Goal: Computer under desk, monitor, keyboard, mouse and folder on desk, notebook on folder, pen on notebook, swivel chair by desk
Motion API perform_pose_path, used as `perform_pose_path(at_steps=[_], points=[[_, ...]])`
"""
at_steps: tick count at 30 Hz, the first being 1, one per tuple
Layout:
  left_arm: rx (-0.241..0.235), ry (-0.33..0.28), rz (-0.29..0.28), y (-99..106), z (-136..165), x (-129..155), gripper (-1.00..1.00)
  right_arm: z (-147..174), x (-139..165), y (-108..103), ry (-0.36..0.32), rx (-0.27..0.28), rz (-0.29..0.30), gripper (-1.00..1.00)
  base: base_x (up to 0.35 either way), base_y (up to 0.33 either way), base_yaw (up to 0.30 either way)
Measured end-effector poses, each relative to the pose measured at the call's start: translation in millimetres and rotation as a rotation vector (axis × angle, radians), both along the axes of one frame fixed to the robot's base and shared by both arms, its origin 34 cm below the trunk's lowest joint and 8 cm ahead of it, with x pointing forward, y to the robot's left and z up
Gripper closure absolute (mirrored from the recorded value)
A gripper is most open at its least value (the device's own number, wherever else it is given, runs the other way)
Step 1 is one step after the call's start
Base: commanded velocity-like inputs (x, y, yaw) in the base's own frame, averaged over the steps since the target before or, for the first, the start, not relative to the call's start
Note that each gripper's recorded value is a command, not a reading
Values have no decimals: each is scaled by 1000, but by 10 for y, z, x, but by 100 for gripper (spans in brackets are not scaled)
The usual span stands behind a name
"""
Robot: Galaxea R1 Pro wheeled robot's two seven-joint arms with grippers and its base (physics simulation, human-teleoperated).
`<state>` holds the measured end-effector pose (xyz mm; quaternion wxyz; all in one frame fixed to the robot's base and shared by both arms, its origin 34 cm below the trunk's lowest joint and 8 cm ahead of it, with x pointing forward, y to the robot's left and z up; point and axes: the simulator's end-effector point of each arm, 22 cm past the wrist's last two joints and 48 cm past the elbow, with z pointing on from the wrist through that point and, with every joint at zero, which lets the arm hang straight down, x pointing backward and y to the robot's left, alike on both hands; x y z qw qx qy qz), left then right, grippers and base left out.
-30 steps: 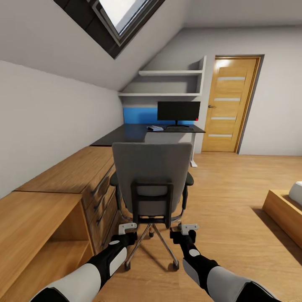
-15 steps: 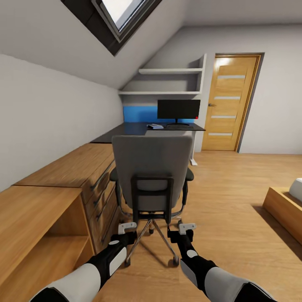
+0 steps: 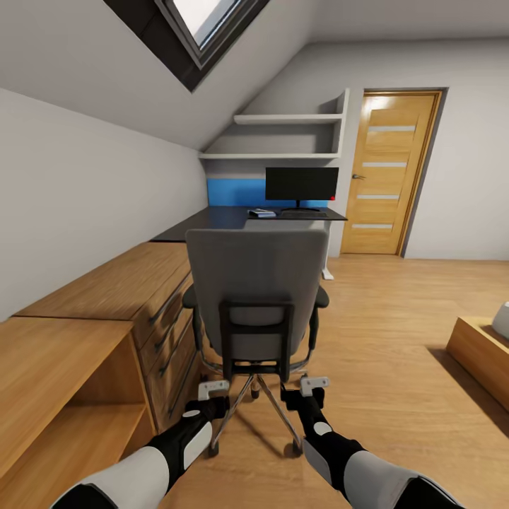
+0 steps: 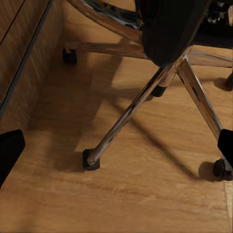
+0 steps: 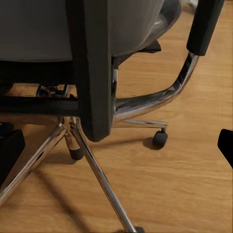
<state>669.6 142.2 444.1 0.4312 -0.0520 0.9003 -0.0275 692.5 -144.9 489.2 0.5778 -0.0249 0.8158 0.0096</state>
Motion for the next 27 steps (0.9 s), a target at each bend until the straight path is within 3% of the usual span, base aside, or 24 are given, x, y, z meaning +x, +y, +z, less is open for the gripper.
perform_pose_path(at_steps=[6,17,27], points=[[1,2,-1,0,-9,-5,-100,-76,-95,188,16,18,25,-100,155,0,0],[0,2,-1,-4,-10,-8,-100,-100,-121,211,20,20,28,-100,162,0,0],[-2,2,-2,-12,-6,-8,-100,-96,-125,230,19,13,38,-100,287,-8,-3]])
